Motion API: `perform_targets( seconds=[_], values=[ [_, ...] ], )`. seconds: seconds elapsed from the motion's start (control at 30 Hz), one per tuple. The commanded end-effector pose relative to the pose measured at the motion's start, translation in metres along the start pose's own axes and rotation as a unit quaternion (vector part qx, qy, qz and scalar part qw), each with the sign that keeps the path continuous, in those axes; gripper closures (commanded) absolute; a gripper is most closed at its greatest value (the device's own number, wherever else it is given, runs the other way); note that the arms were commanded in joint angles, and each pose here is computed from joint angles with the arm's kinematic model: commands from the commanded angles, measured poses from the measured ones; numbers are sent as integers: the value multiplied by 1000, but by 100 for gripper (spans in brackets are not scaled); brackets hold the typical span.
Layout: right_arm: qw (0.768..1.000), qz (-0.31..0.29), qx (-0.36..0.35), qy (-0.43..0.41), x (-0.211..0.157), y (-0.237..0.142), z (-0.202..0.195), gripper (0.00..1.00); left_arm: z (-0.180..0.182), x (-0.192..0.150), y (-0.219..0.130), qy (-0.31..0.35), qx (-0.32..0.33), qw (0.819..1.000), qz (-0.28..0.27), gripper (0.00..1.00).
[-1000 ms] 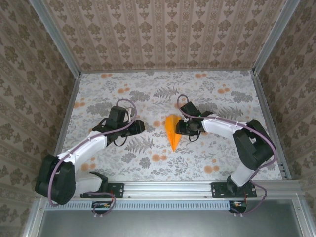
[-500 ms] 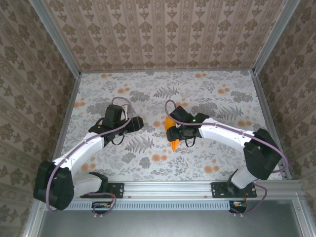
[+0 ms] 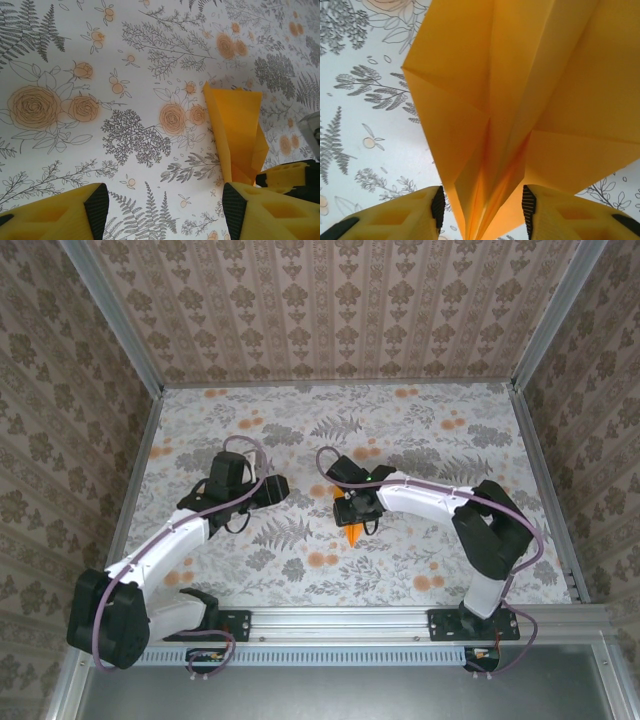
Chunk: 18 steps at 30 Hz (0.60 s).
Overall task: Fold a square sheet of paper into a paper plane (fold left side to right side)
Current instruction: Pick up the paper plane at the center of the table.
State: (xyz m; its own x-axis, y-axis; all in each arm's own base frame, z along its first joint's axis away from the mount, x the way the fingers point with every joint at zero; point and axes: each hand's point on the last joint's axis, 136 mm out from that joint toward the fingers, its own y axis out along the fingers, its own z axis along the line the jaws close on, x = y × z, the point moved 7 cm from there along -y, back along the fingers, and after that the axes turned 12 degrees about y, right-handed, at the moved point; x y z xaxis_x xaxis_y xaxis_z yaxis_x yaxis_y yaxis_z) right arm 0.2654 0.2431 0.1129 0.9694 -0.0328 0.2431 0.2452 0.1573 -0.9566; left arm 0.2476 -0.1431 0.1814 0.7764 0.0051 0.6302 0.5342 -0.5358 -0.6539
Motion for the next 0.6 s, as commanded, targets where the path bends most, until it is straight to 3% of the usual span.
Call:
perform_targets(
  seconds=[0.0,0.17,0.43,0.5,0.57],
  values=[
    [1000,4,-26,3,3,8,-2,56,2,1,-5,0,2,1000,-7,35],
    [999,5,-31,16,4,14,-7,65,2,1,-5,0,2,1000,-7,35],
    [999,23,-28,30,7,32,-7,68,2,1,-6,0,1,1000,-8,35],
    [999,20,-22,39,11,31,-8,75,2,2,-7,2,1,1000,-8,34],
    [999,17,-9,49,18,23,-8,87,0,4,-9,9,-3,1000,-11,34]
  ],
)
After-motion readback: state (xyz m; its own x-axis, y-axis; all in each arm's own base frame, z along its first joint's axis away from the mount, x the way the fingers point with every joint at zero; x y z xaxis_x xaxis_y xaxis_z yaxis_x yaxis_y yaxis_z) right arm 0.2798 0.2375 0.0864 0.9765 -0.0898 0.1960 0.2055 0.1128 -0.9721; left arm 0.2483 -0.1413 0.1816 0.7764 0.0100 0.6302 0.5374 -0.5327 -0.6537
